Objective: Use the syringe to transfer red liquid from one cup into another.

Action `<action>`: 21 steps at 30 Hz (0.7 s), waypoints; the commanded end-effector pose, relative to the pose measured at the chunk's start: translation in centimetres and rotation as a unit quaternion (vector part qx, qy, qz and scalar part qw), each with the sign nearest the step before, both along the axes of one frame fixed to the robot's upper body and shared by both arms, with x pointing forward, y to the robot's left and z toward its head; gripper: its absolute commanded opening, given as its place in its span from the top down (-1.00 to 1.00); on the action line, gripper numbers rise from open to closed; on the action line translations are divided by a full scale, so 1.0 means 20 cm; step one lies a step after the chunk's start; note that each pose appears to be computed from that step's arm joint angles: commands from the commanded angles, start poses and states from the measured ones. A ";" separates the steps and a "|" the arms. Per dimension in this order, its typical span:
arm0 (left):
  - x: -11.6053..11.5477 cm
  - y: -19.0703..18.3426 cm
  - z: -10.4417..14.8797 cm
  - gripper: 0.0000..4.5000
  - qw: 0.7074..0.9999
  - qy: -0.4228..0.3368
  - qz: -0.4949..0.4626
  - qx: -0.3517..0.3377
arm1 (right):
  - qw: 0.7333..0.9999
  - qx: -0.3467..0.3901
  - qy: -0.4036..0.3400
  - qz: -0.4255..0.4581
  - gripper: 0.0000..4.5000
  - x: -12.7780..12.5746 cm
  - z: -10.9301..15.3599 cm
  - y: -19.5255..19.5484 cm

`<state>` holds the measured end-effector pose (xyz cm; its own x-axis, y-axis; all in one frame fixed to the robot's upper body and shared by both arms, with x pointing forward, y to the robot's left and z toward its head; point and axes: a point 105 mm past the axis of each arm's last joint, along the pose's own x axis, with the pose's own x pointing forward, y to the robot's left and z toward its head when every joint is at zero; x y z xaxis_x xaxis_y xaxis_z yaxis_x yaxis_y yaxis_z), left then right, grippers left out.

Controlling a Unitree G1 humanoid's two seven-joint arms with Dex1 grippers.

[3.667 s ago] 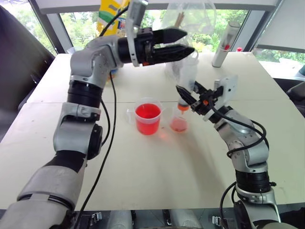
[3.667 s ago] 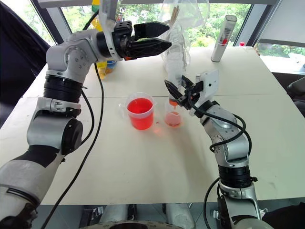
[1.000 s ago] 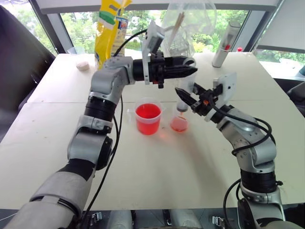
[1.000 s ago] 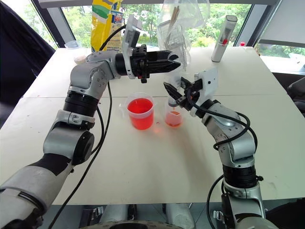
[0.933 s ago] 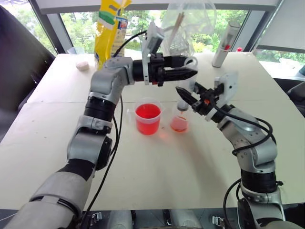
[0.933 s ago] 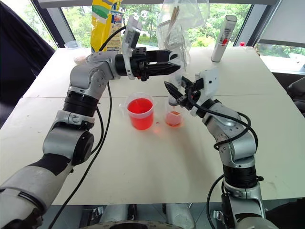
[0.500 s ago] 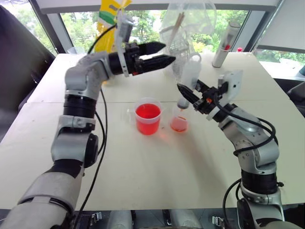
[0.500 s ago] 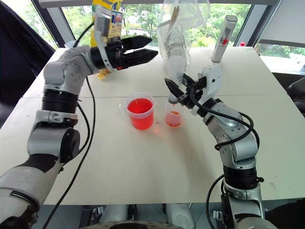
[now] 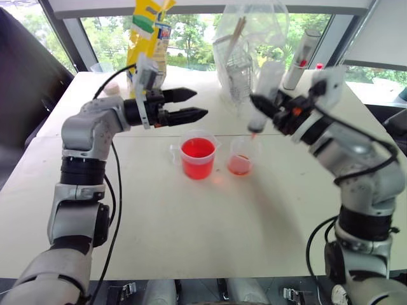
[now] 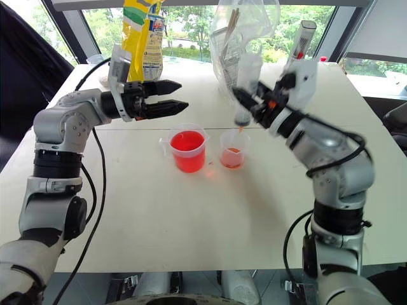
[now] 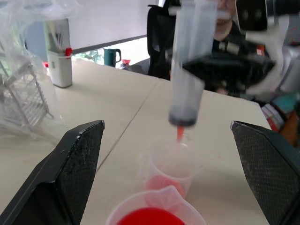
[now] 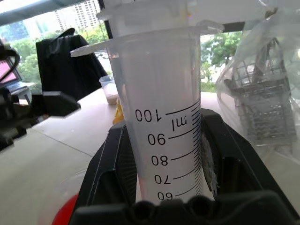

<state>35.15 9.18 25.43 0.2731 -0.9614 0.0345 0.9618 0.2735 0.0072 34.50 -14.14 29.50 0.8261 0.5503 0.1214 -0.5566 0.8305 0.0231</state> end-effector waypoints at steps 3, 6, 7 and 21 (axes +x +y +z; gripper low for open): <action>-0.06 -0.03 0.02 -0.97 1.000 -0.023 -0.006 -0.005 | 0.984 -0.025 0.156 -0.083 0.36 0.12 0.00 -0.21; -0.06 -0.04 0.00 -0.97 1.000 -0.022 0.002 -0.011 | 0.955 -0.065 0.251 -0.142 0.36 0.17 -0.15 -0.35; -0.06 -0.04 -0.01 -0.97 1.000 -0.020 0.004 -0.013 | 0.943 -0.081 0.285 -0.153 0.36 0.18 -0.23 -0.38; -0.12 -0.01 -0.04 -0.97 1.000 -0.020 0.017 -0.009 | 0.846 -0.153 0.486 -0.158 0.36 0.12 -0.78 -0.42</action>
